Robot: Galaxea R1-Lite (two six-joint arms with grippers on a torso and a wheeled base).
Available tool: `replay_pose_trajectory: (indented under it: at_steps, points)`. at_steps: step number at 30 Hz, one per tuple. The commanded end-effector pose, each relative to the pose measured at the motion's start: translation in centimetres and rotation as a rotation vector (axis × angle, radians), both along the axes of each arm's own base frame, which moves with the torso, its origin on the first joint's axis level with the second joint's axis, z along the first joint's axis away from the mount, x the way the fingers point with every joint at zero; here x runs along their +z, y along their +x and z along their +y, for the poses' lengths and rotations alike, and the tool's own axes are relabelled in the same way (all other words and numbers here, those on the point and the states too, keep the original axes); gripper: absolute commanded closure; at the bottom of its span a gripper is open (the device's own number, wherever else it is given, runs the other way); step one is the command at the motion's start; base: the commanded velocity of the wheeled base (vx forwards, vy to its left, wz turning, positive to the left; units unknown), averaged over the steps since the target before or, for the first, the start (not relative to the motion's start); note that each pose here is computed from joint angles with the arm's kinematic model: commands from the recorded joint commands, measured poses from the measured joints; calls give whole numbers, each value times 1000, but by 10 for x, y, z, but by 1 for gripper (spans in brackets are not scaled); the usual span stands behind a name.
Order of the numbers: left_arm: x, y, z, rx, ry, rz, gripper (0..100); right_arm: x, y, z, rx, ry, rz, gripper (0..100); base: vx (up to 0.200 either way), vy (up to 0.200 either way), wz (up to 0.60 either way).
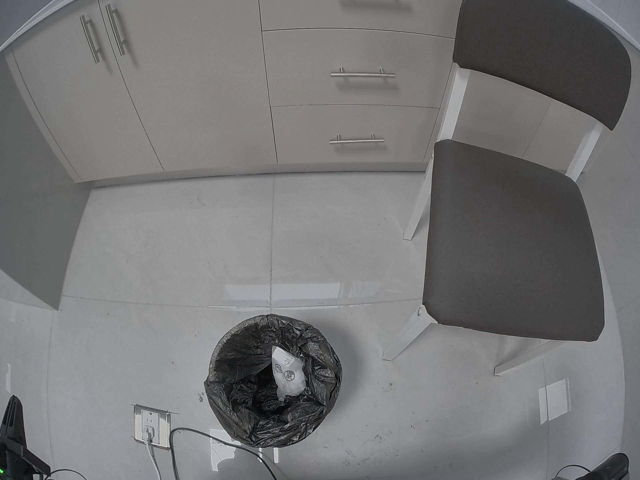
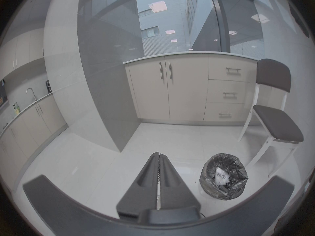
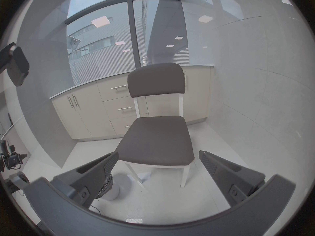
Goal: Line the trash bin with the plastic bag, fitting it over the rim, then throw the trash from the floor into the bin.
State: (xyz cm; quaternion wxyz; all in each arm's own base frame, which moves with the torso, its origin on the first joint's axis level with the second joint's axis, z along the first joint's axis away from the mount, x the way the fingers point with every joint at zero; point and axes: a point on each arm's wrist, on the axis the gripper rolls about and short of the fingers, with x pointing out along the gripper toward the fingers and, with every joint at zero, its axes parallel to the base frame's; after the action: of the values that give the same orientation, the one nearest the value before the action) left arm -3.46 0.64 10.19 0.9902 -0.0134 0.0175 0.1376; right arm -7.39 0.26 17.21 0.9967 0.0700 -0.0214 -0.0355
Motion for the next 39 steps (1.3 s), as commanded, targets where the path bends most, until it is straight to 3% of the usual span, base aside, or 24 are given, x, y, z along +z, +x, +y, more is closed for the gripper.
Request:
replay_pose_trajectory:
  at_steps: [1,3,6,9,15,19,23,26,39]
  points:
    - [-19,8,-2,-56,8,-33,100,-25,13,-3,68,-24,-57,0,0,0,0]
    - [-20,8,-3,-129,48,-24,100,-55,35,-2,78,-156,-82,0,0,0,0]
    - [-20,9,-4,-175,45,-24,100,-75,47,-2,84,-201,-108,0,0,0,0]
    - [-21,9,-5,-190,23,-27,100,-88,51,-1,115,-229,-41,0,0,0,0]
    - [-28,11,-6,-263,22,-8,100,-89,50,0,197,-139,-26,0,0,0,0]
    - [-27,12,-6,-269,26,-26,100,-90,50,0,177,-119,-16,0,0,0,0]
    - [-27,12,-6,-270,24,-28,100,-91,51,-2,111,-167,-6,0,0,0,0]
    - [-27,12,-6,-268,23,-29,100,-95,51,-2,84,-144,25,0,0,0,0]
    - [-27,12,-6,-275,35,-26,100,-96,51,-2,85,-148,42,0,0,0,0]
